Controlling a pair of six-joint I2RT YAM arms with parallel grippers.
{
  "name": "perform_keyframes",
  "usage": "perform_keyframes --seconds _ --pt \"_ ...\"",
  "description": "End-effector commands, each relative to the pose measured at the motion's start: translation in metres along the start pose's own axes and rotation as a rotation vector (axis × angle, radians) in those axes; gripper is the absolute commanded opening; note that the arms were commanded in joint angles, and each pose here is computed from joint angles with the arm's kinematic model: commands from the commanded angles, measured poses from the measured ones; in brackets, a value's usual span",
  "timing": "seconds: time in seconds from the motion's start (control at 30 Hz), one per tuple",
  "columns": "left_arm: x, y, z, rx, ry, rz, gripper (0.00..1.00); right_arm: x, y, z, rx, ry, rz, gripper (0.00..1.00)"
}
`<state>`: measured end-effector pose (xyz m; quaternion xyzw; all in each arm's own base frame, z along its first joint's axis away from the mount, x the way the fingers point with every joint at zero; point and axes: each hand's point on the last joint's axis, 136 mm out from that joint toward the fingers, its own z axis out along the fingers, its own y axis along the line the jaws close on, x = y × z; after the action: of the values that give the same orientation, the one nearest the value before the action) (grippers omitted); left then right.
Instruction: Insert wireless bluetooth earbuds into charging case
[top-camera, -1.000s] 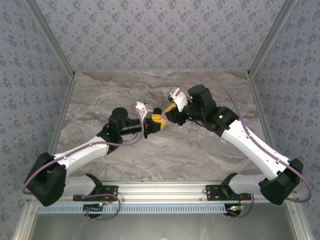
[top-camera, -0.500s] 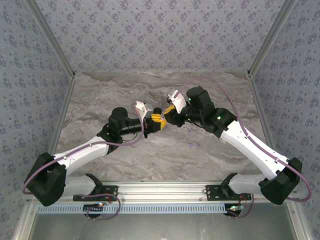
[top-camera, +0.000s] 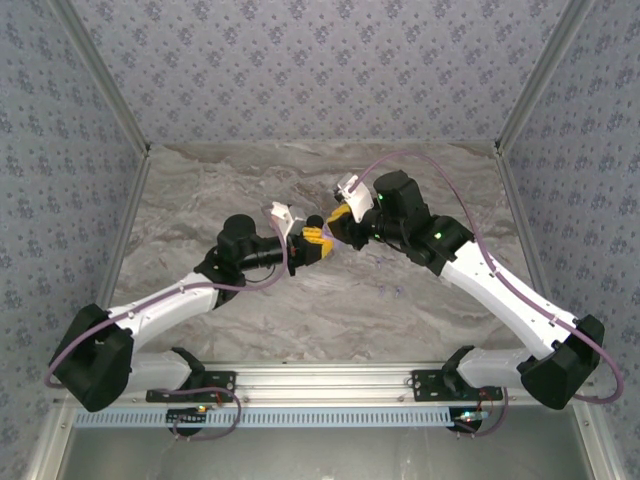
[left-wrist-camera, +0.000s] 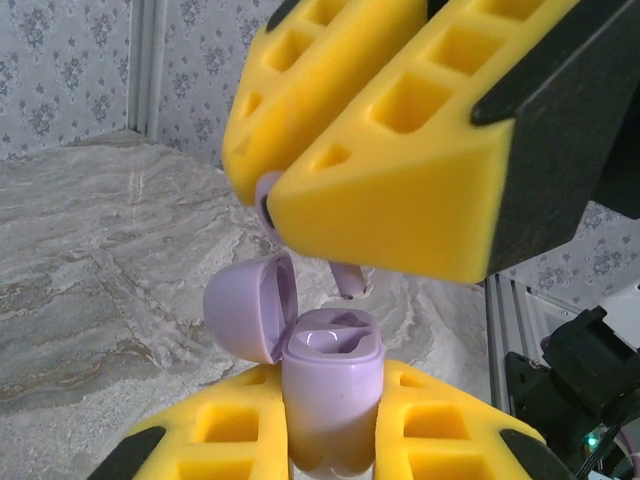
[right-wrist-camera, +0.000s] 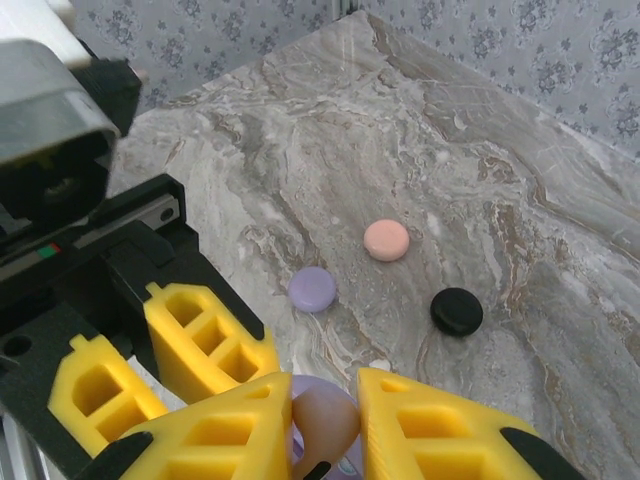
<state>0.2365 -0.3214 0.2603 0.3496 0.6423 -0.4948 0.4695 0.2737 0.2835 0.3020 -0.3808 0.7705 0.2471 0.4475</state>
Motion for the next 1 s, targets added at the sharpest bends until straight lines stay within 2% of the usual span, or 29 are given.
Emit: perform_keyframes --seconds 0.0,0.57,0.6,0.97 --pt "-0.024 -0.004 0.002 0.018 -0.065 0.016 0.0 -0.005 -0.001 0.0 0.009 -0.022 -0.02 0.24" --pt "-0.028 -0.004 0.003 0.017 -0.081 -0.003 0.0 0.005 0.0 0.005 0.004 -0.001 -0.012 0.24" --pt "-0.028 -0.004 0.003 0.018 -0.08 -0.005 0.0 0.02 0.001 0.011 0.0 0.031 -0.004 0.24" --pt "-0.031 -0.004 0.002 0.016 -0.089 -0.005 0.0 0.02 0.002 0.011 -0.006 0.025 -0.005 0.24"
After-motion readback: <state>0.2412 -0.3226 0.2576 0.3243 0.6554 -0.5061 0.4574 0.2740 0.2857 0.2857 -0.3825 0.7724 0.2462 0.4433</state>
